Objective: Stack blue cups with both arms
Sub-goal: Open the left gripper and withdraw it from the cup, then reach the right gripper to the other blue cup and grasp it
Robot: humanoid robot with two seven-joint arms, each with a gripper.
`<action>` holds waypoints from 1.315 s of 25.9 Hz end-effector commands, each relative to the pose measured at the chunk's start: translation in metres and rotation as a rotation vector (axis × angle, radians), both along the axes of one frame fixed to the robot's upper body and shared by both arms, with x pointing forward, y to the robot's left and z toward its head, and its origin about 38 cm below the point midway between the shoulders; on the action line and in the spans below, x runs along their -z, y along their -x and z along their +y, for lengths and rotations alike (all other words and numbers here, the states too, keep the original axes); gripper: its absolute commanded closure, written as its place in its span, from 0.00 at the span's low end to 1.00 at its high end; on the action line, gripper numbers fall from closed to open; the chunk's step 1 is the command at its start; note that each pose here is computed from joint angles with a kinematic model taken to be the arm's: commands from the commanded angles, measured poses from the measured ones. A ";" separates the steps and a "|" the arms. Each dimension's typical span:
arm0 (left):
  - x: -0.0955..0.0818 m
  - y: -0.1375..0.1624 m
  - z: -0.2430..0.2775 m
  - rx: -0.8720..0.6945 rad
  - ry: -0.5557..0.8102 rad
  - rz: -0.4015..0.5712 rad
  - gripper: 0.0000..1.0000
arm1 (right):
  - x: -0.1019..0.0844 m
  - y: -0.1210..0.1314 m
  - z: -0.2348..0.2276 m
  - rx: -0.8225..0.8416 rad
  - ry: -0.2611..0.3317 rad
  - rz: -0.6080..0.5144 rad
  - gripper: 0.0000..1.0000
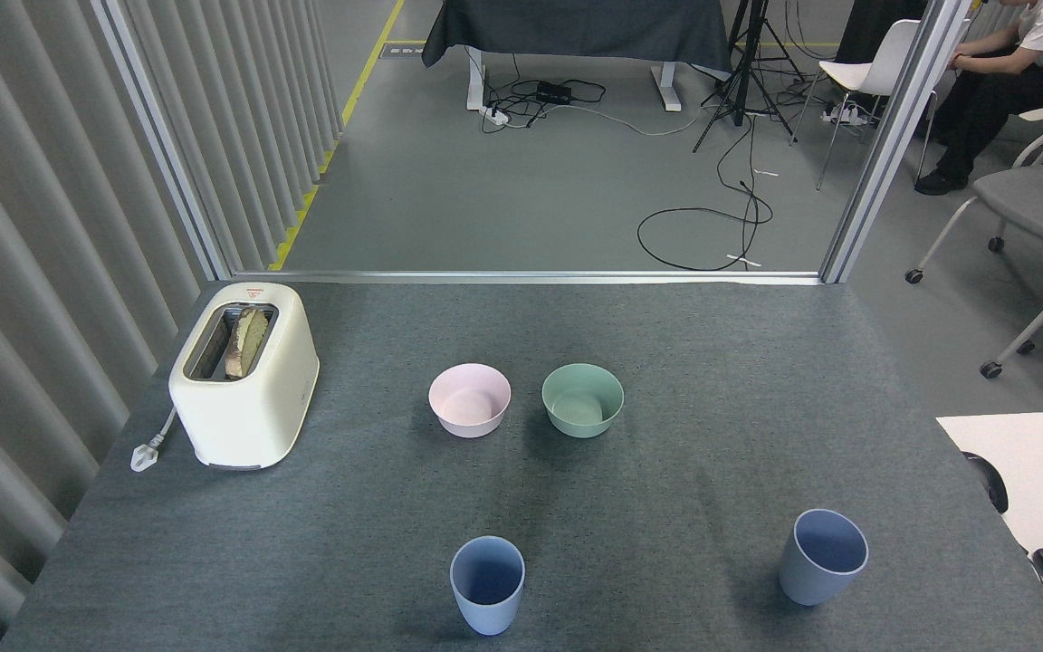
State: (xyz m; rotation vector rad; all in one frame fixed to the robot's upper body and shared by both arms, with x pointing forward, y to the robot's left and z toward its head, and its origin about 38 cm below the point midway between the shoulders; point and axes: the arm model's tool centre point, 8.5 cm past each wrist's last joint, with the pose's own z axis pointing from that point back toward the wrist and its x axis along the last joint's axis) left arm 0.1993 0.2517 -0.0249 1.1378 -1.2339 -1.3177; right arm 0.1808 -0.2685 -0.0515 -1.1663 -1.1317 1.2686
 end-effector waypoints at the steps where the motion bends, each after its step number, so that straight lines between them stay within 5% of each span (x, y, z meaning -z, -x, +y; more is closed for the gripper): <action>1: -0.006 0.004 0.032 -0.094 -0.018 -0.037 0.00 | 0.005 -0.012 -0.011 0.046 0.029 0.013 0.00; 6: -0.011 0.001 0.036 -0.119 -0.013 -0.088 0.00 | 0.005 -0.039 -0.031 0.061 0.060 0.025 0.00; 15: 0.004 0.008 0.039 -0.125 -0.010 0.038 0.00 | 0.004 -0.080 -0.044 0.055 0.084 0.032 0.00; 21: -0.002 -0.002 0.049 -0.196 0.164 0.012 0.00 | 0.010 -0.088 -0.045 0.059 0.075 0.047 0.00; 34: -0.002 -0.003 0.055 -0.202 0.140 0.004 0.00 | 0.010 -0.123 -0.047 0.065 0.060 0.037 0.00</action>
